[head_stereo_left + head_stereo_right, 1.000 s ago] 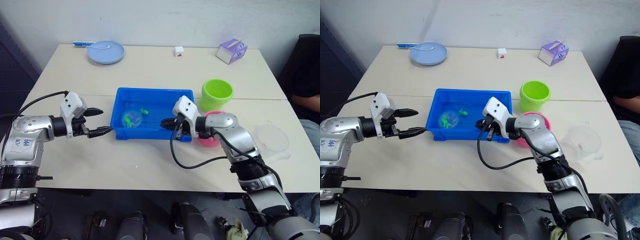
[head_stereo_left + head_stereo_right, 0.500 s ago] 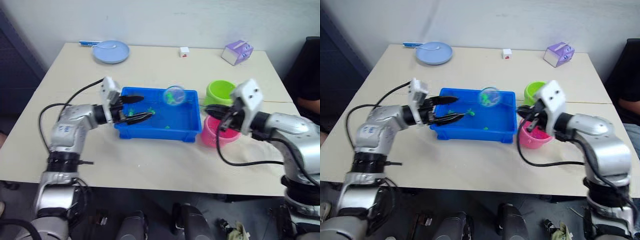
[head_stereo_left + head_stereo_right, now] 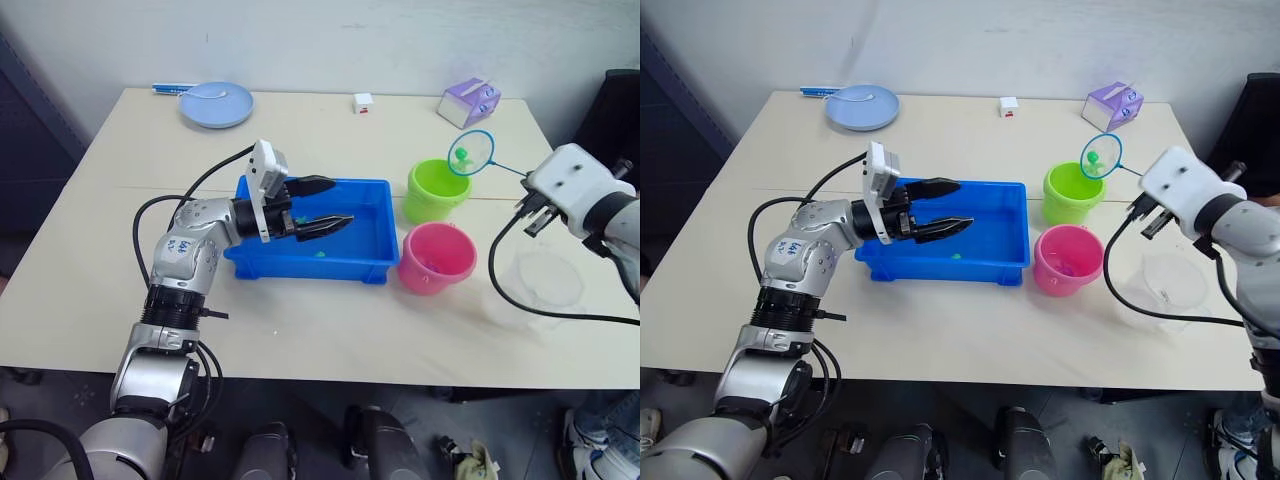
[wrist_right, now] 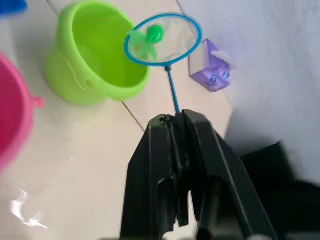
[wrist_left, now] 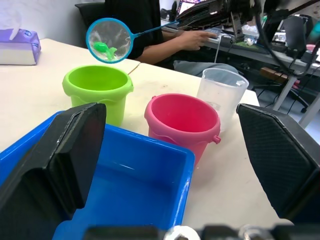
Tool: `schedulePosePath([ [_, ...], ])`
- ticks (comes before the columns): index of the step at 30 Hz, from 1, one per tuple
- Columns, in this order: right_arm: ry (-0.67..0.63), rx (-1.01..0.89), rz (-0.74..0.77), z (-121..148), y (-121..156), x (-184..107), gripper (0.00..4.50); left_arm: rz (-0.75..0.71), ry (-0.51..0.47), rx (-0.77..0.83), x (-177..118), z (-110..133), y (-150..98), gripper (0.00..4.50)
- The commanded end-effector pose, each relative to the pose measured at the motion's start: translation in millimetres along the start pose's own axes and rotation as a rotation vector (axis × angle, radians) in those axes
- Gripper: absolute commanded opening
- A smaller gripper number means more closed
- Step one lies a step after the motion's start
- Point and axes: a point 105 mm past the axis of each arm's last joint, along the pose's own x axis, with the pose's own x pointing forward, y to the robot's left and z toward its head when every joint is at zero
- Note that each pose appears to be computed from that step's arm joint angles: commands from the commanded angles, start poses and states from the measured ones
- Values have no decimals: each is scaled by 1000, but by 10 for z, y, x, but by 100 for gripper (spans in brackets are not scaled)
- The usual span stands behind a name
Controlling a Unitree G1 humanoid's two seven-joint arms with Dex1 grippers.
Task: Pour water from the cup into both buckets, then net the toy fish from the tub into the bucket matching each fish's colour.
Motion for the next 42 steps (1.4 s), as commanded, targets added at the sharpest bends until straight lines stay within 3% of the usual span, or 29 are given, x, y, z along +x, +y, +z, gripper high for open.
schedulePosePath([
  [1, -43, -382, 5, 101, -30, 41, 78, 16, -5, 42, -46, 68, 4, 450],
  [5, -24, -661, 38, 6, 7, 104, 78, 34, 0, 52, -86, 73, 24, 450],
  [10, -24, -676, -109, 44, -319, 91, 78, 37, 9, 54, -108, 56, 18, 450],
  [13, -55, -715, -36, 52, -174, 110, 78, 32, 17, 56, -100, 37, 19, 450],
  [15, -83, -613, -61, 76, -186, 105, 78, 30, 19, 57, -87, 33, 27, 450],
  [19, -150, -203, -141, 170, -375, 59, 78, 36, 82, 73, -165, -67, 61, 450],
  [21, -247, -27, -64, 341, -255, 55, 78, 33, 151, 78, -286, -179, 71, 450],
  [24, -424, 171, 120, 814, 66, 21, 78, 68, 321, 107, -668, -399, 128, 450],
  [28, -474, 221, 304, 1083, 468, 32, 78, 108, 408, 106, -986, -466, 181, 450],
  [33, -494, 150, 367, 1282, 823, 215, 78, 193, 470, 109, -1285, -465, 240, 450],
  [37, -488, 91, 347, 1325, 858, 347, 78, 227, 462, 119, -1328, -403, 244, 450],
  [42, -500, 157, 297, 1344, 679, 401, 78, 242, 449, 120, -1329, -368, 196, 450],
])
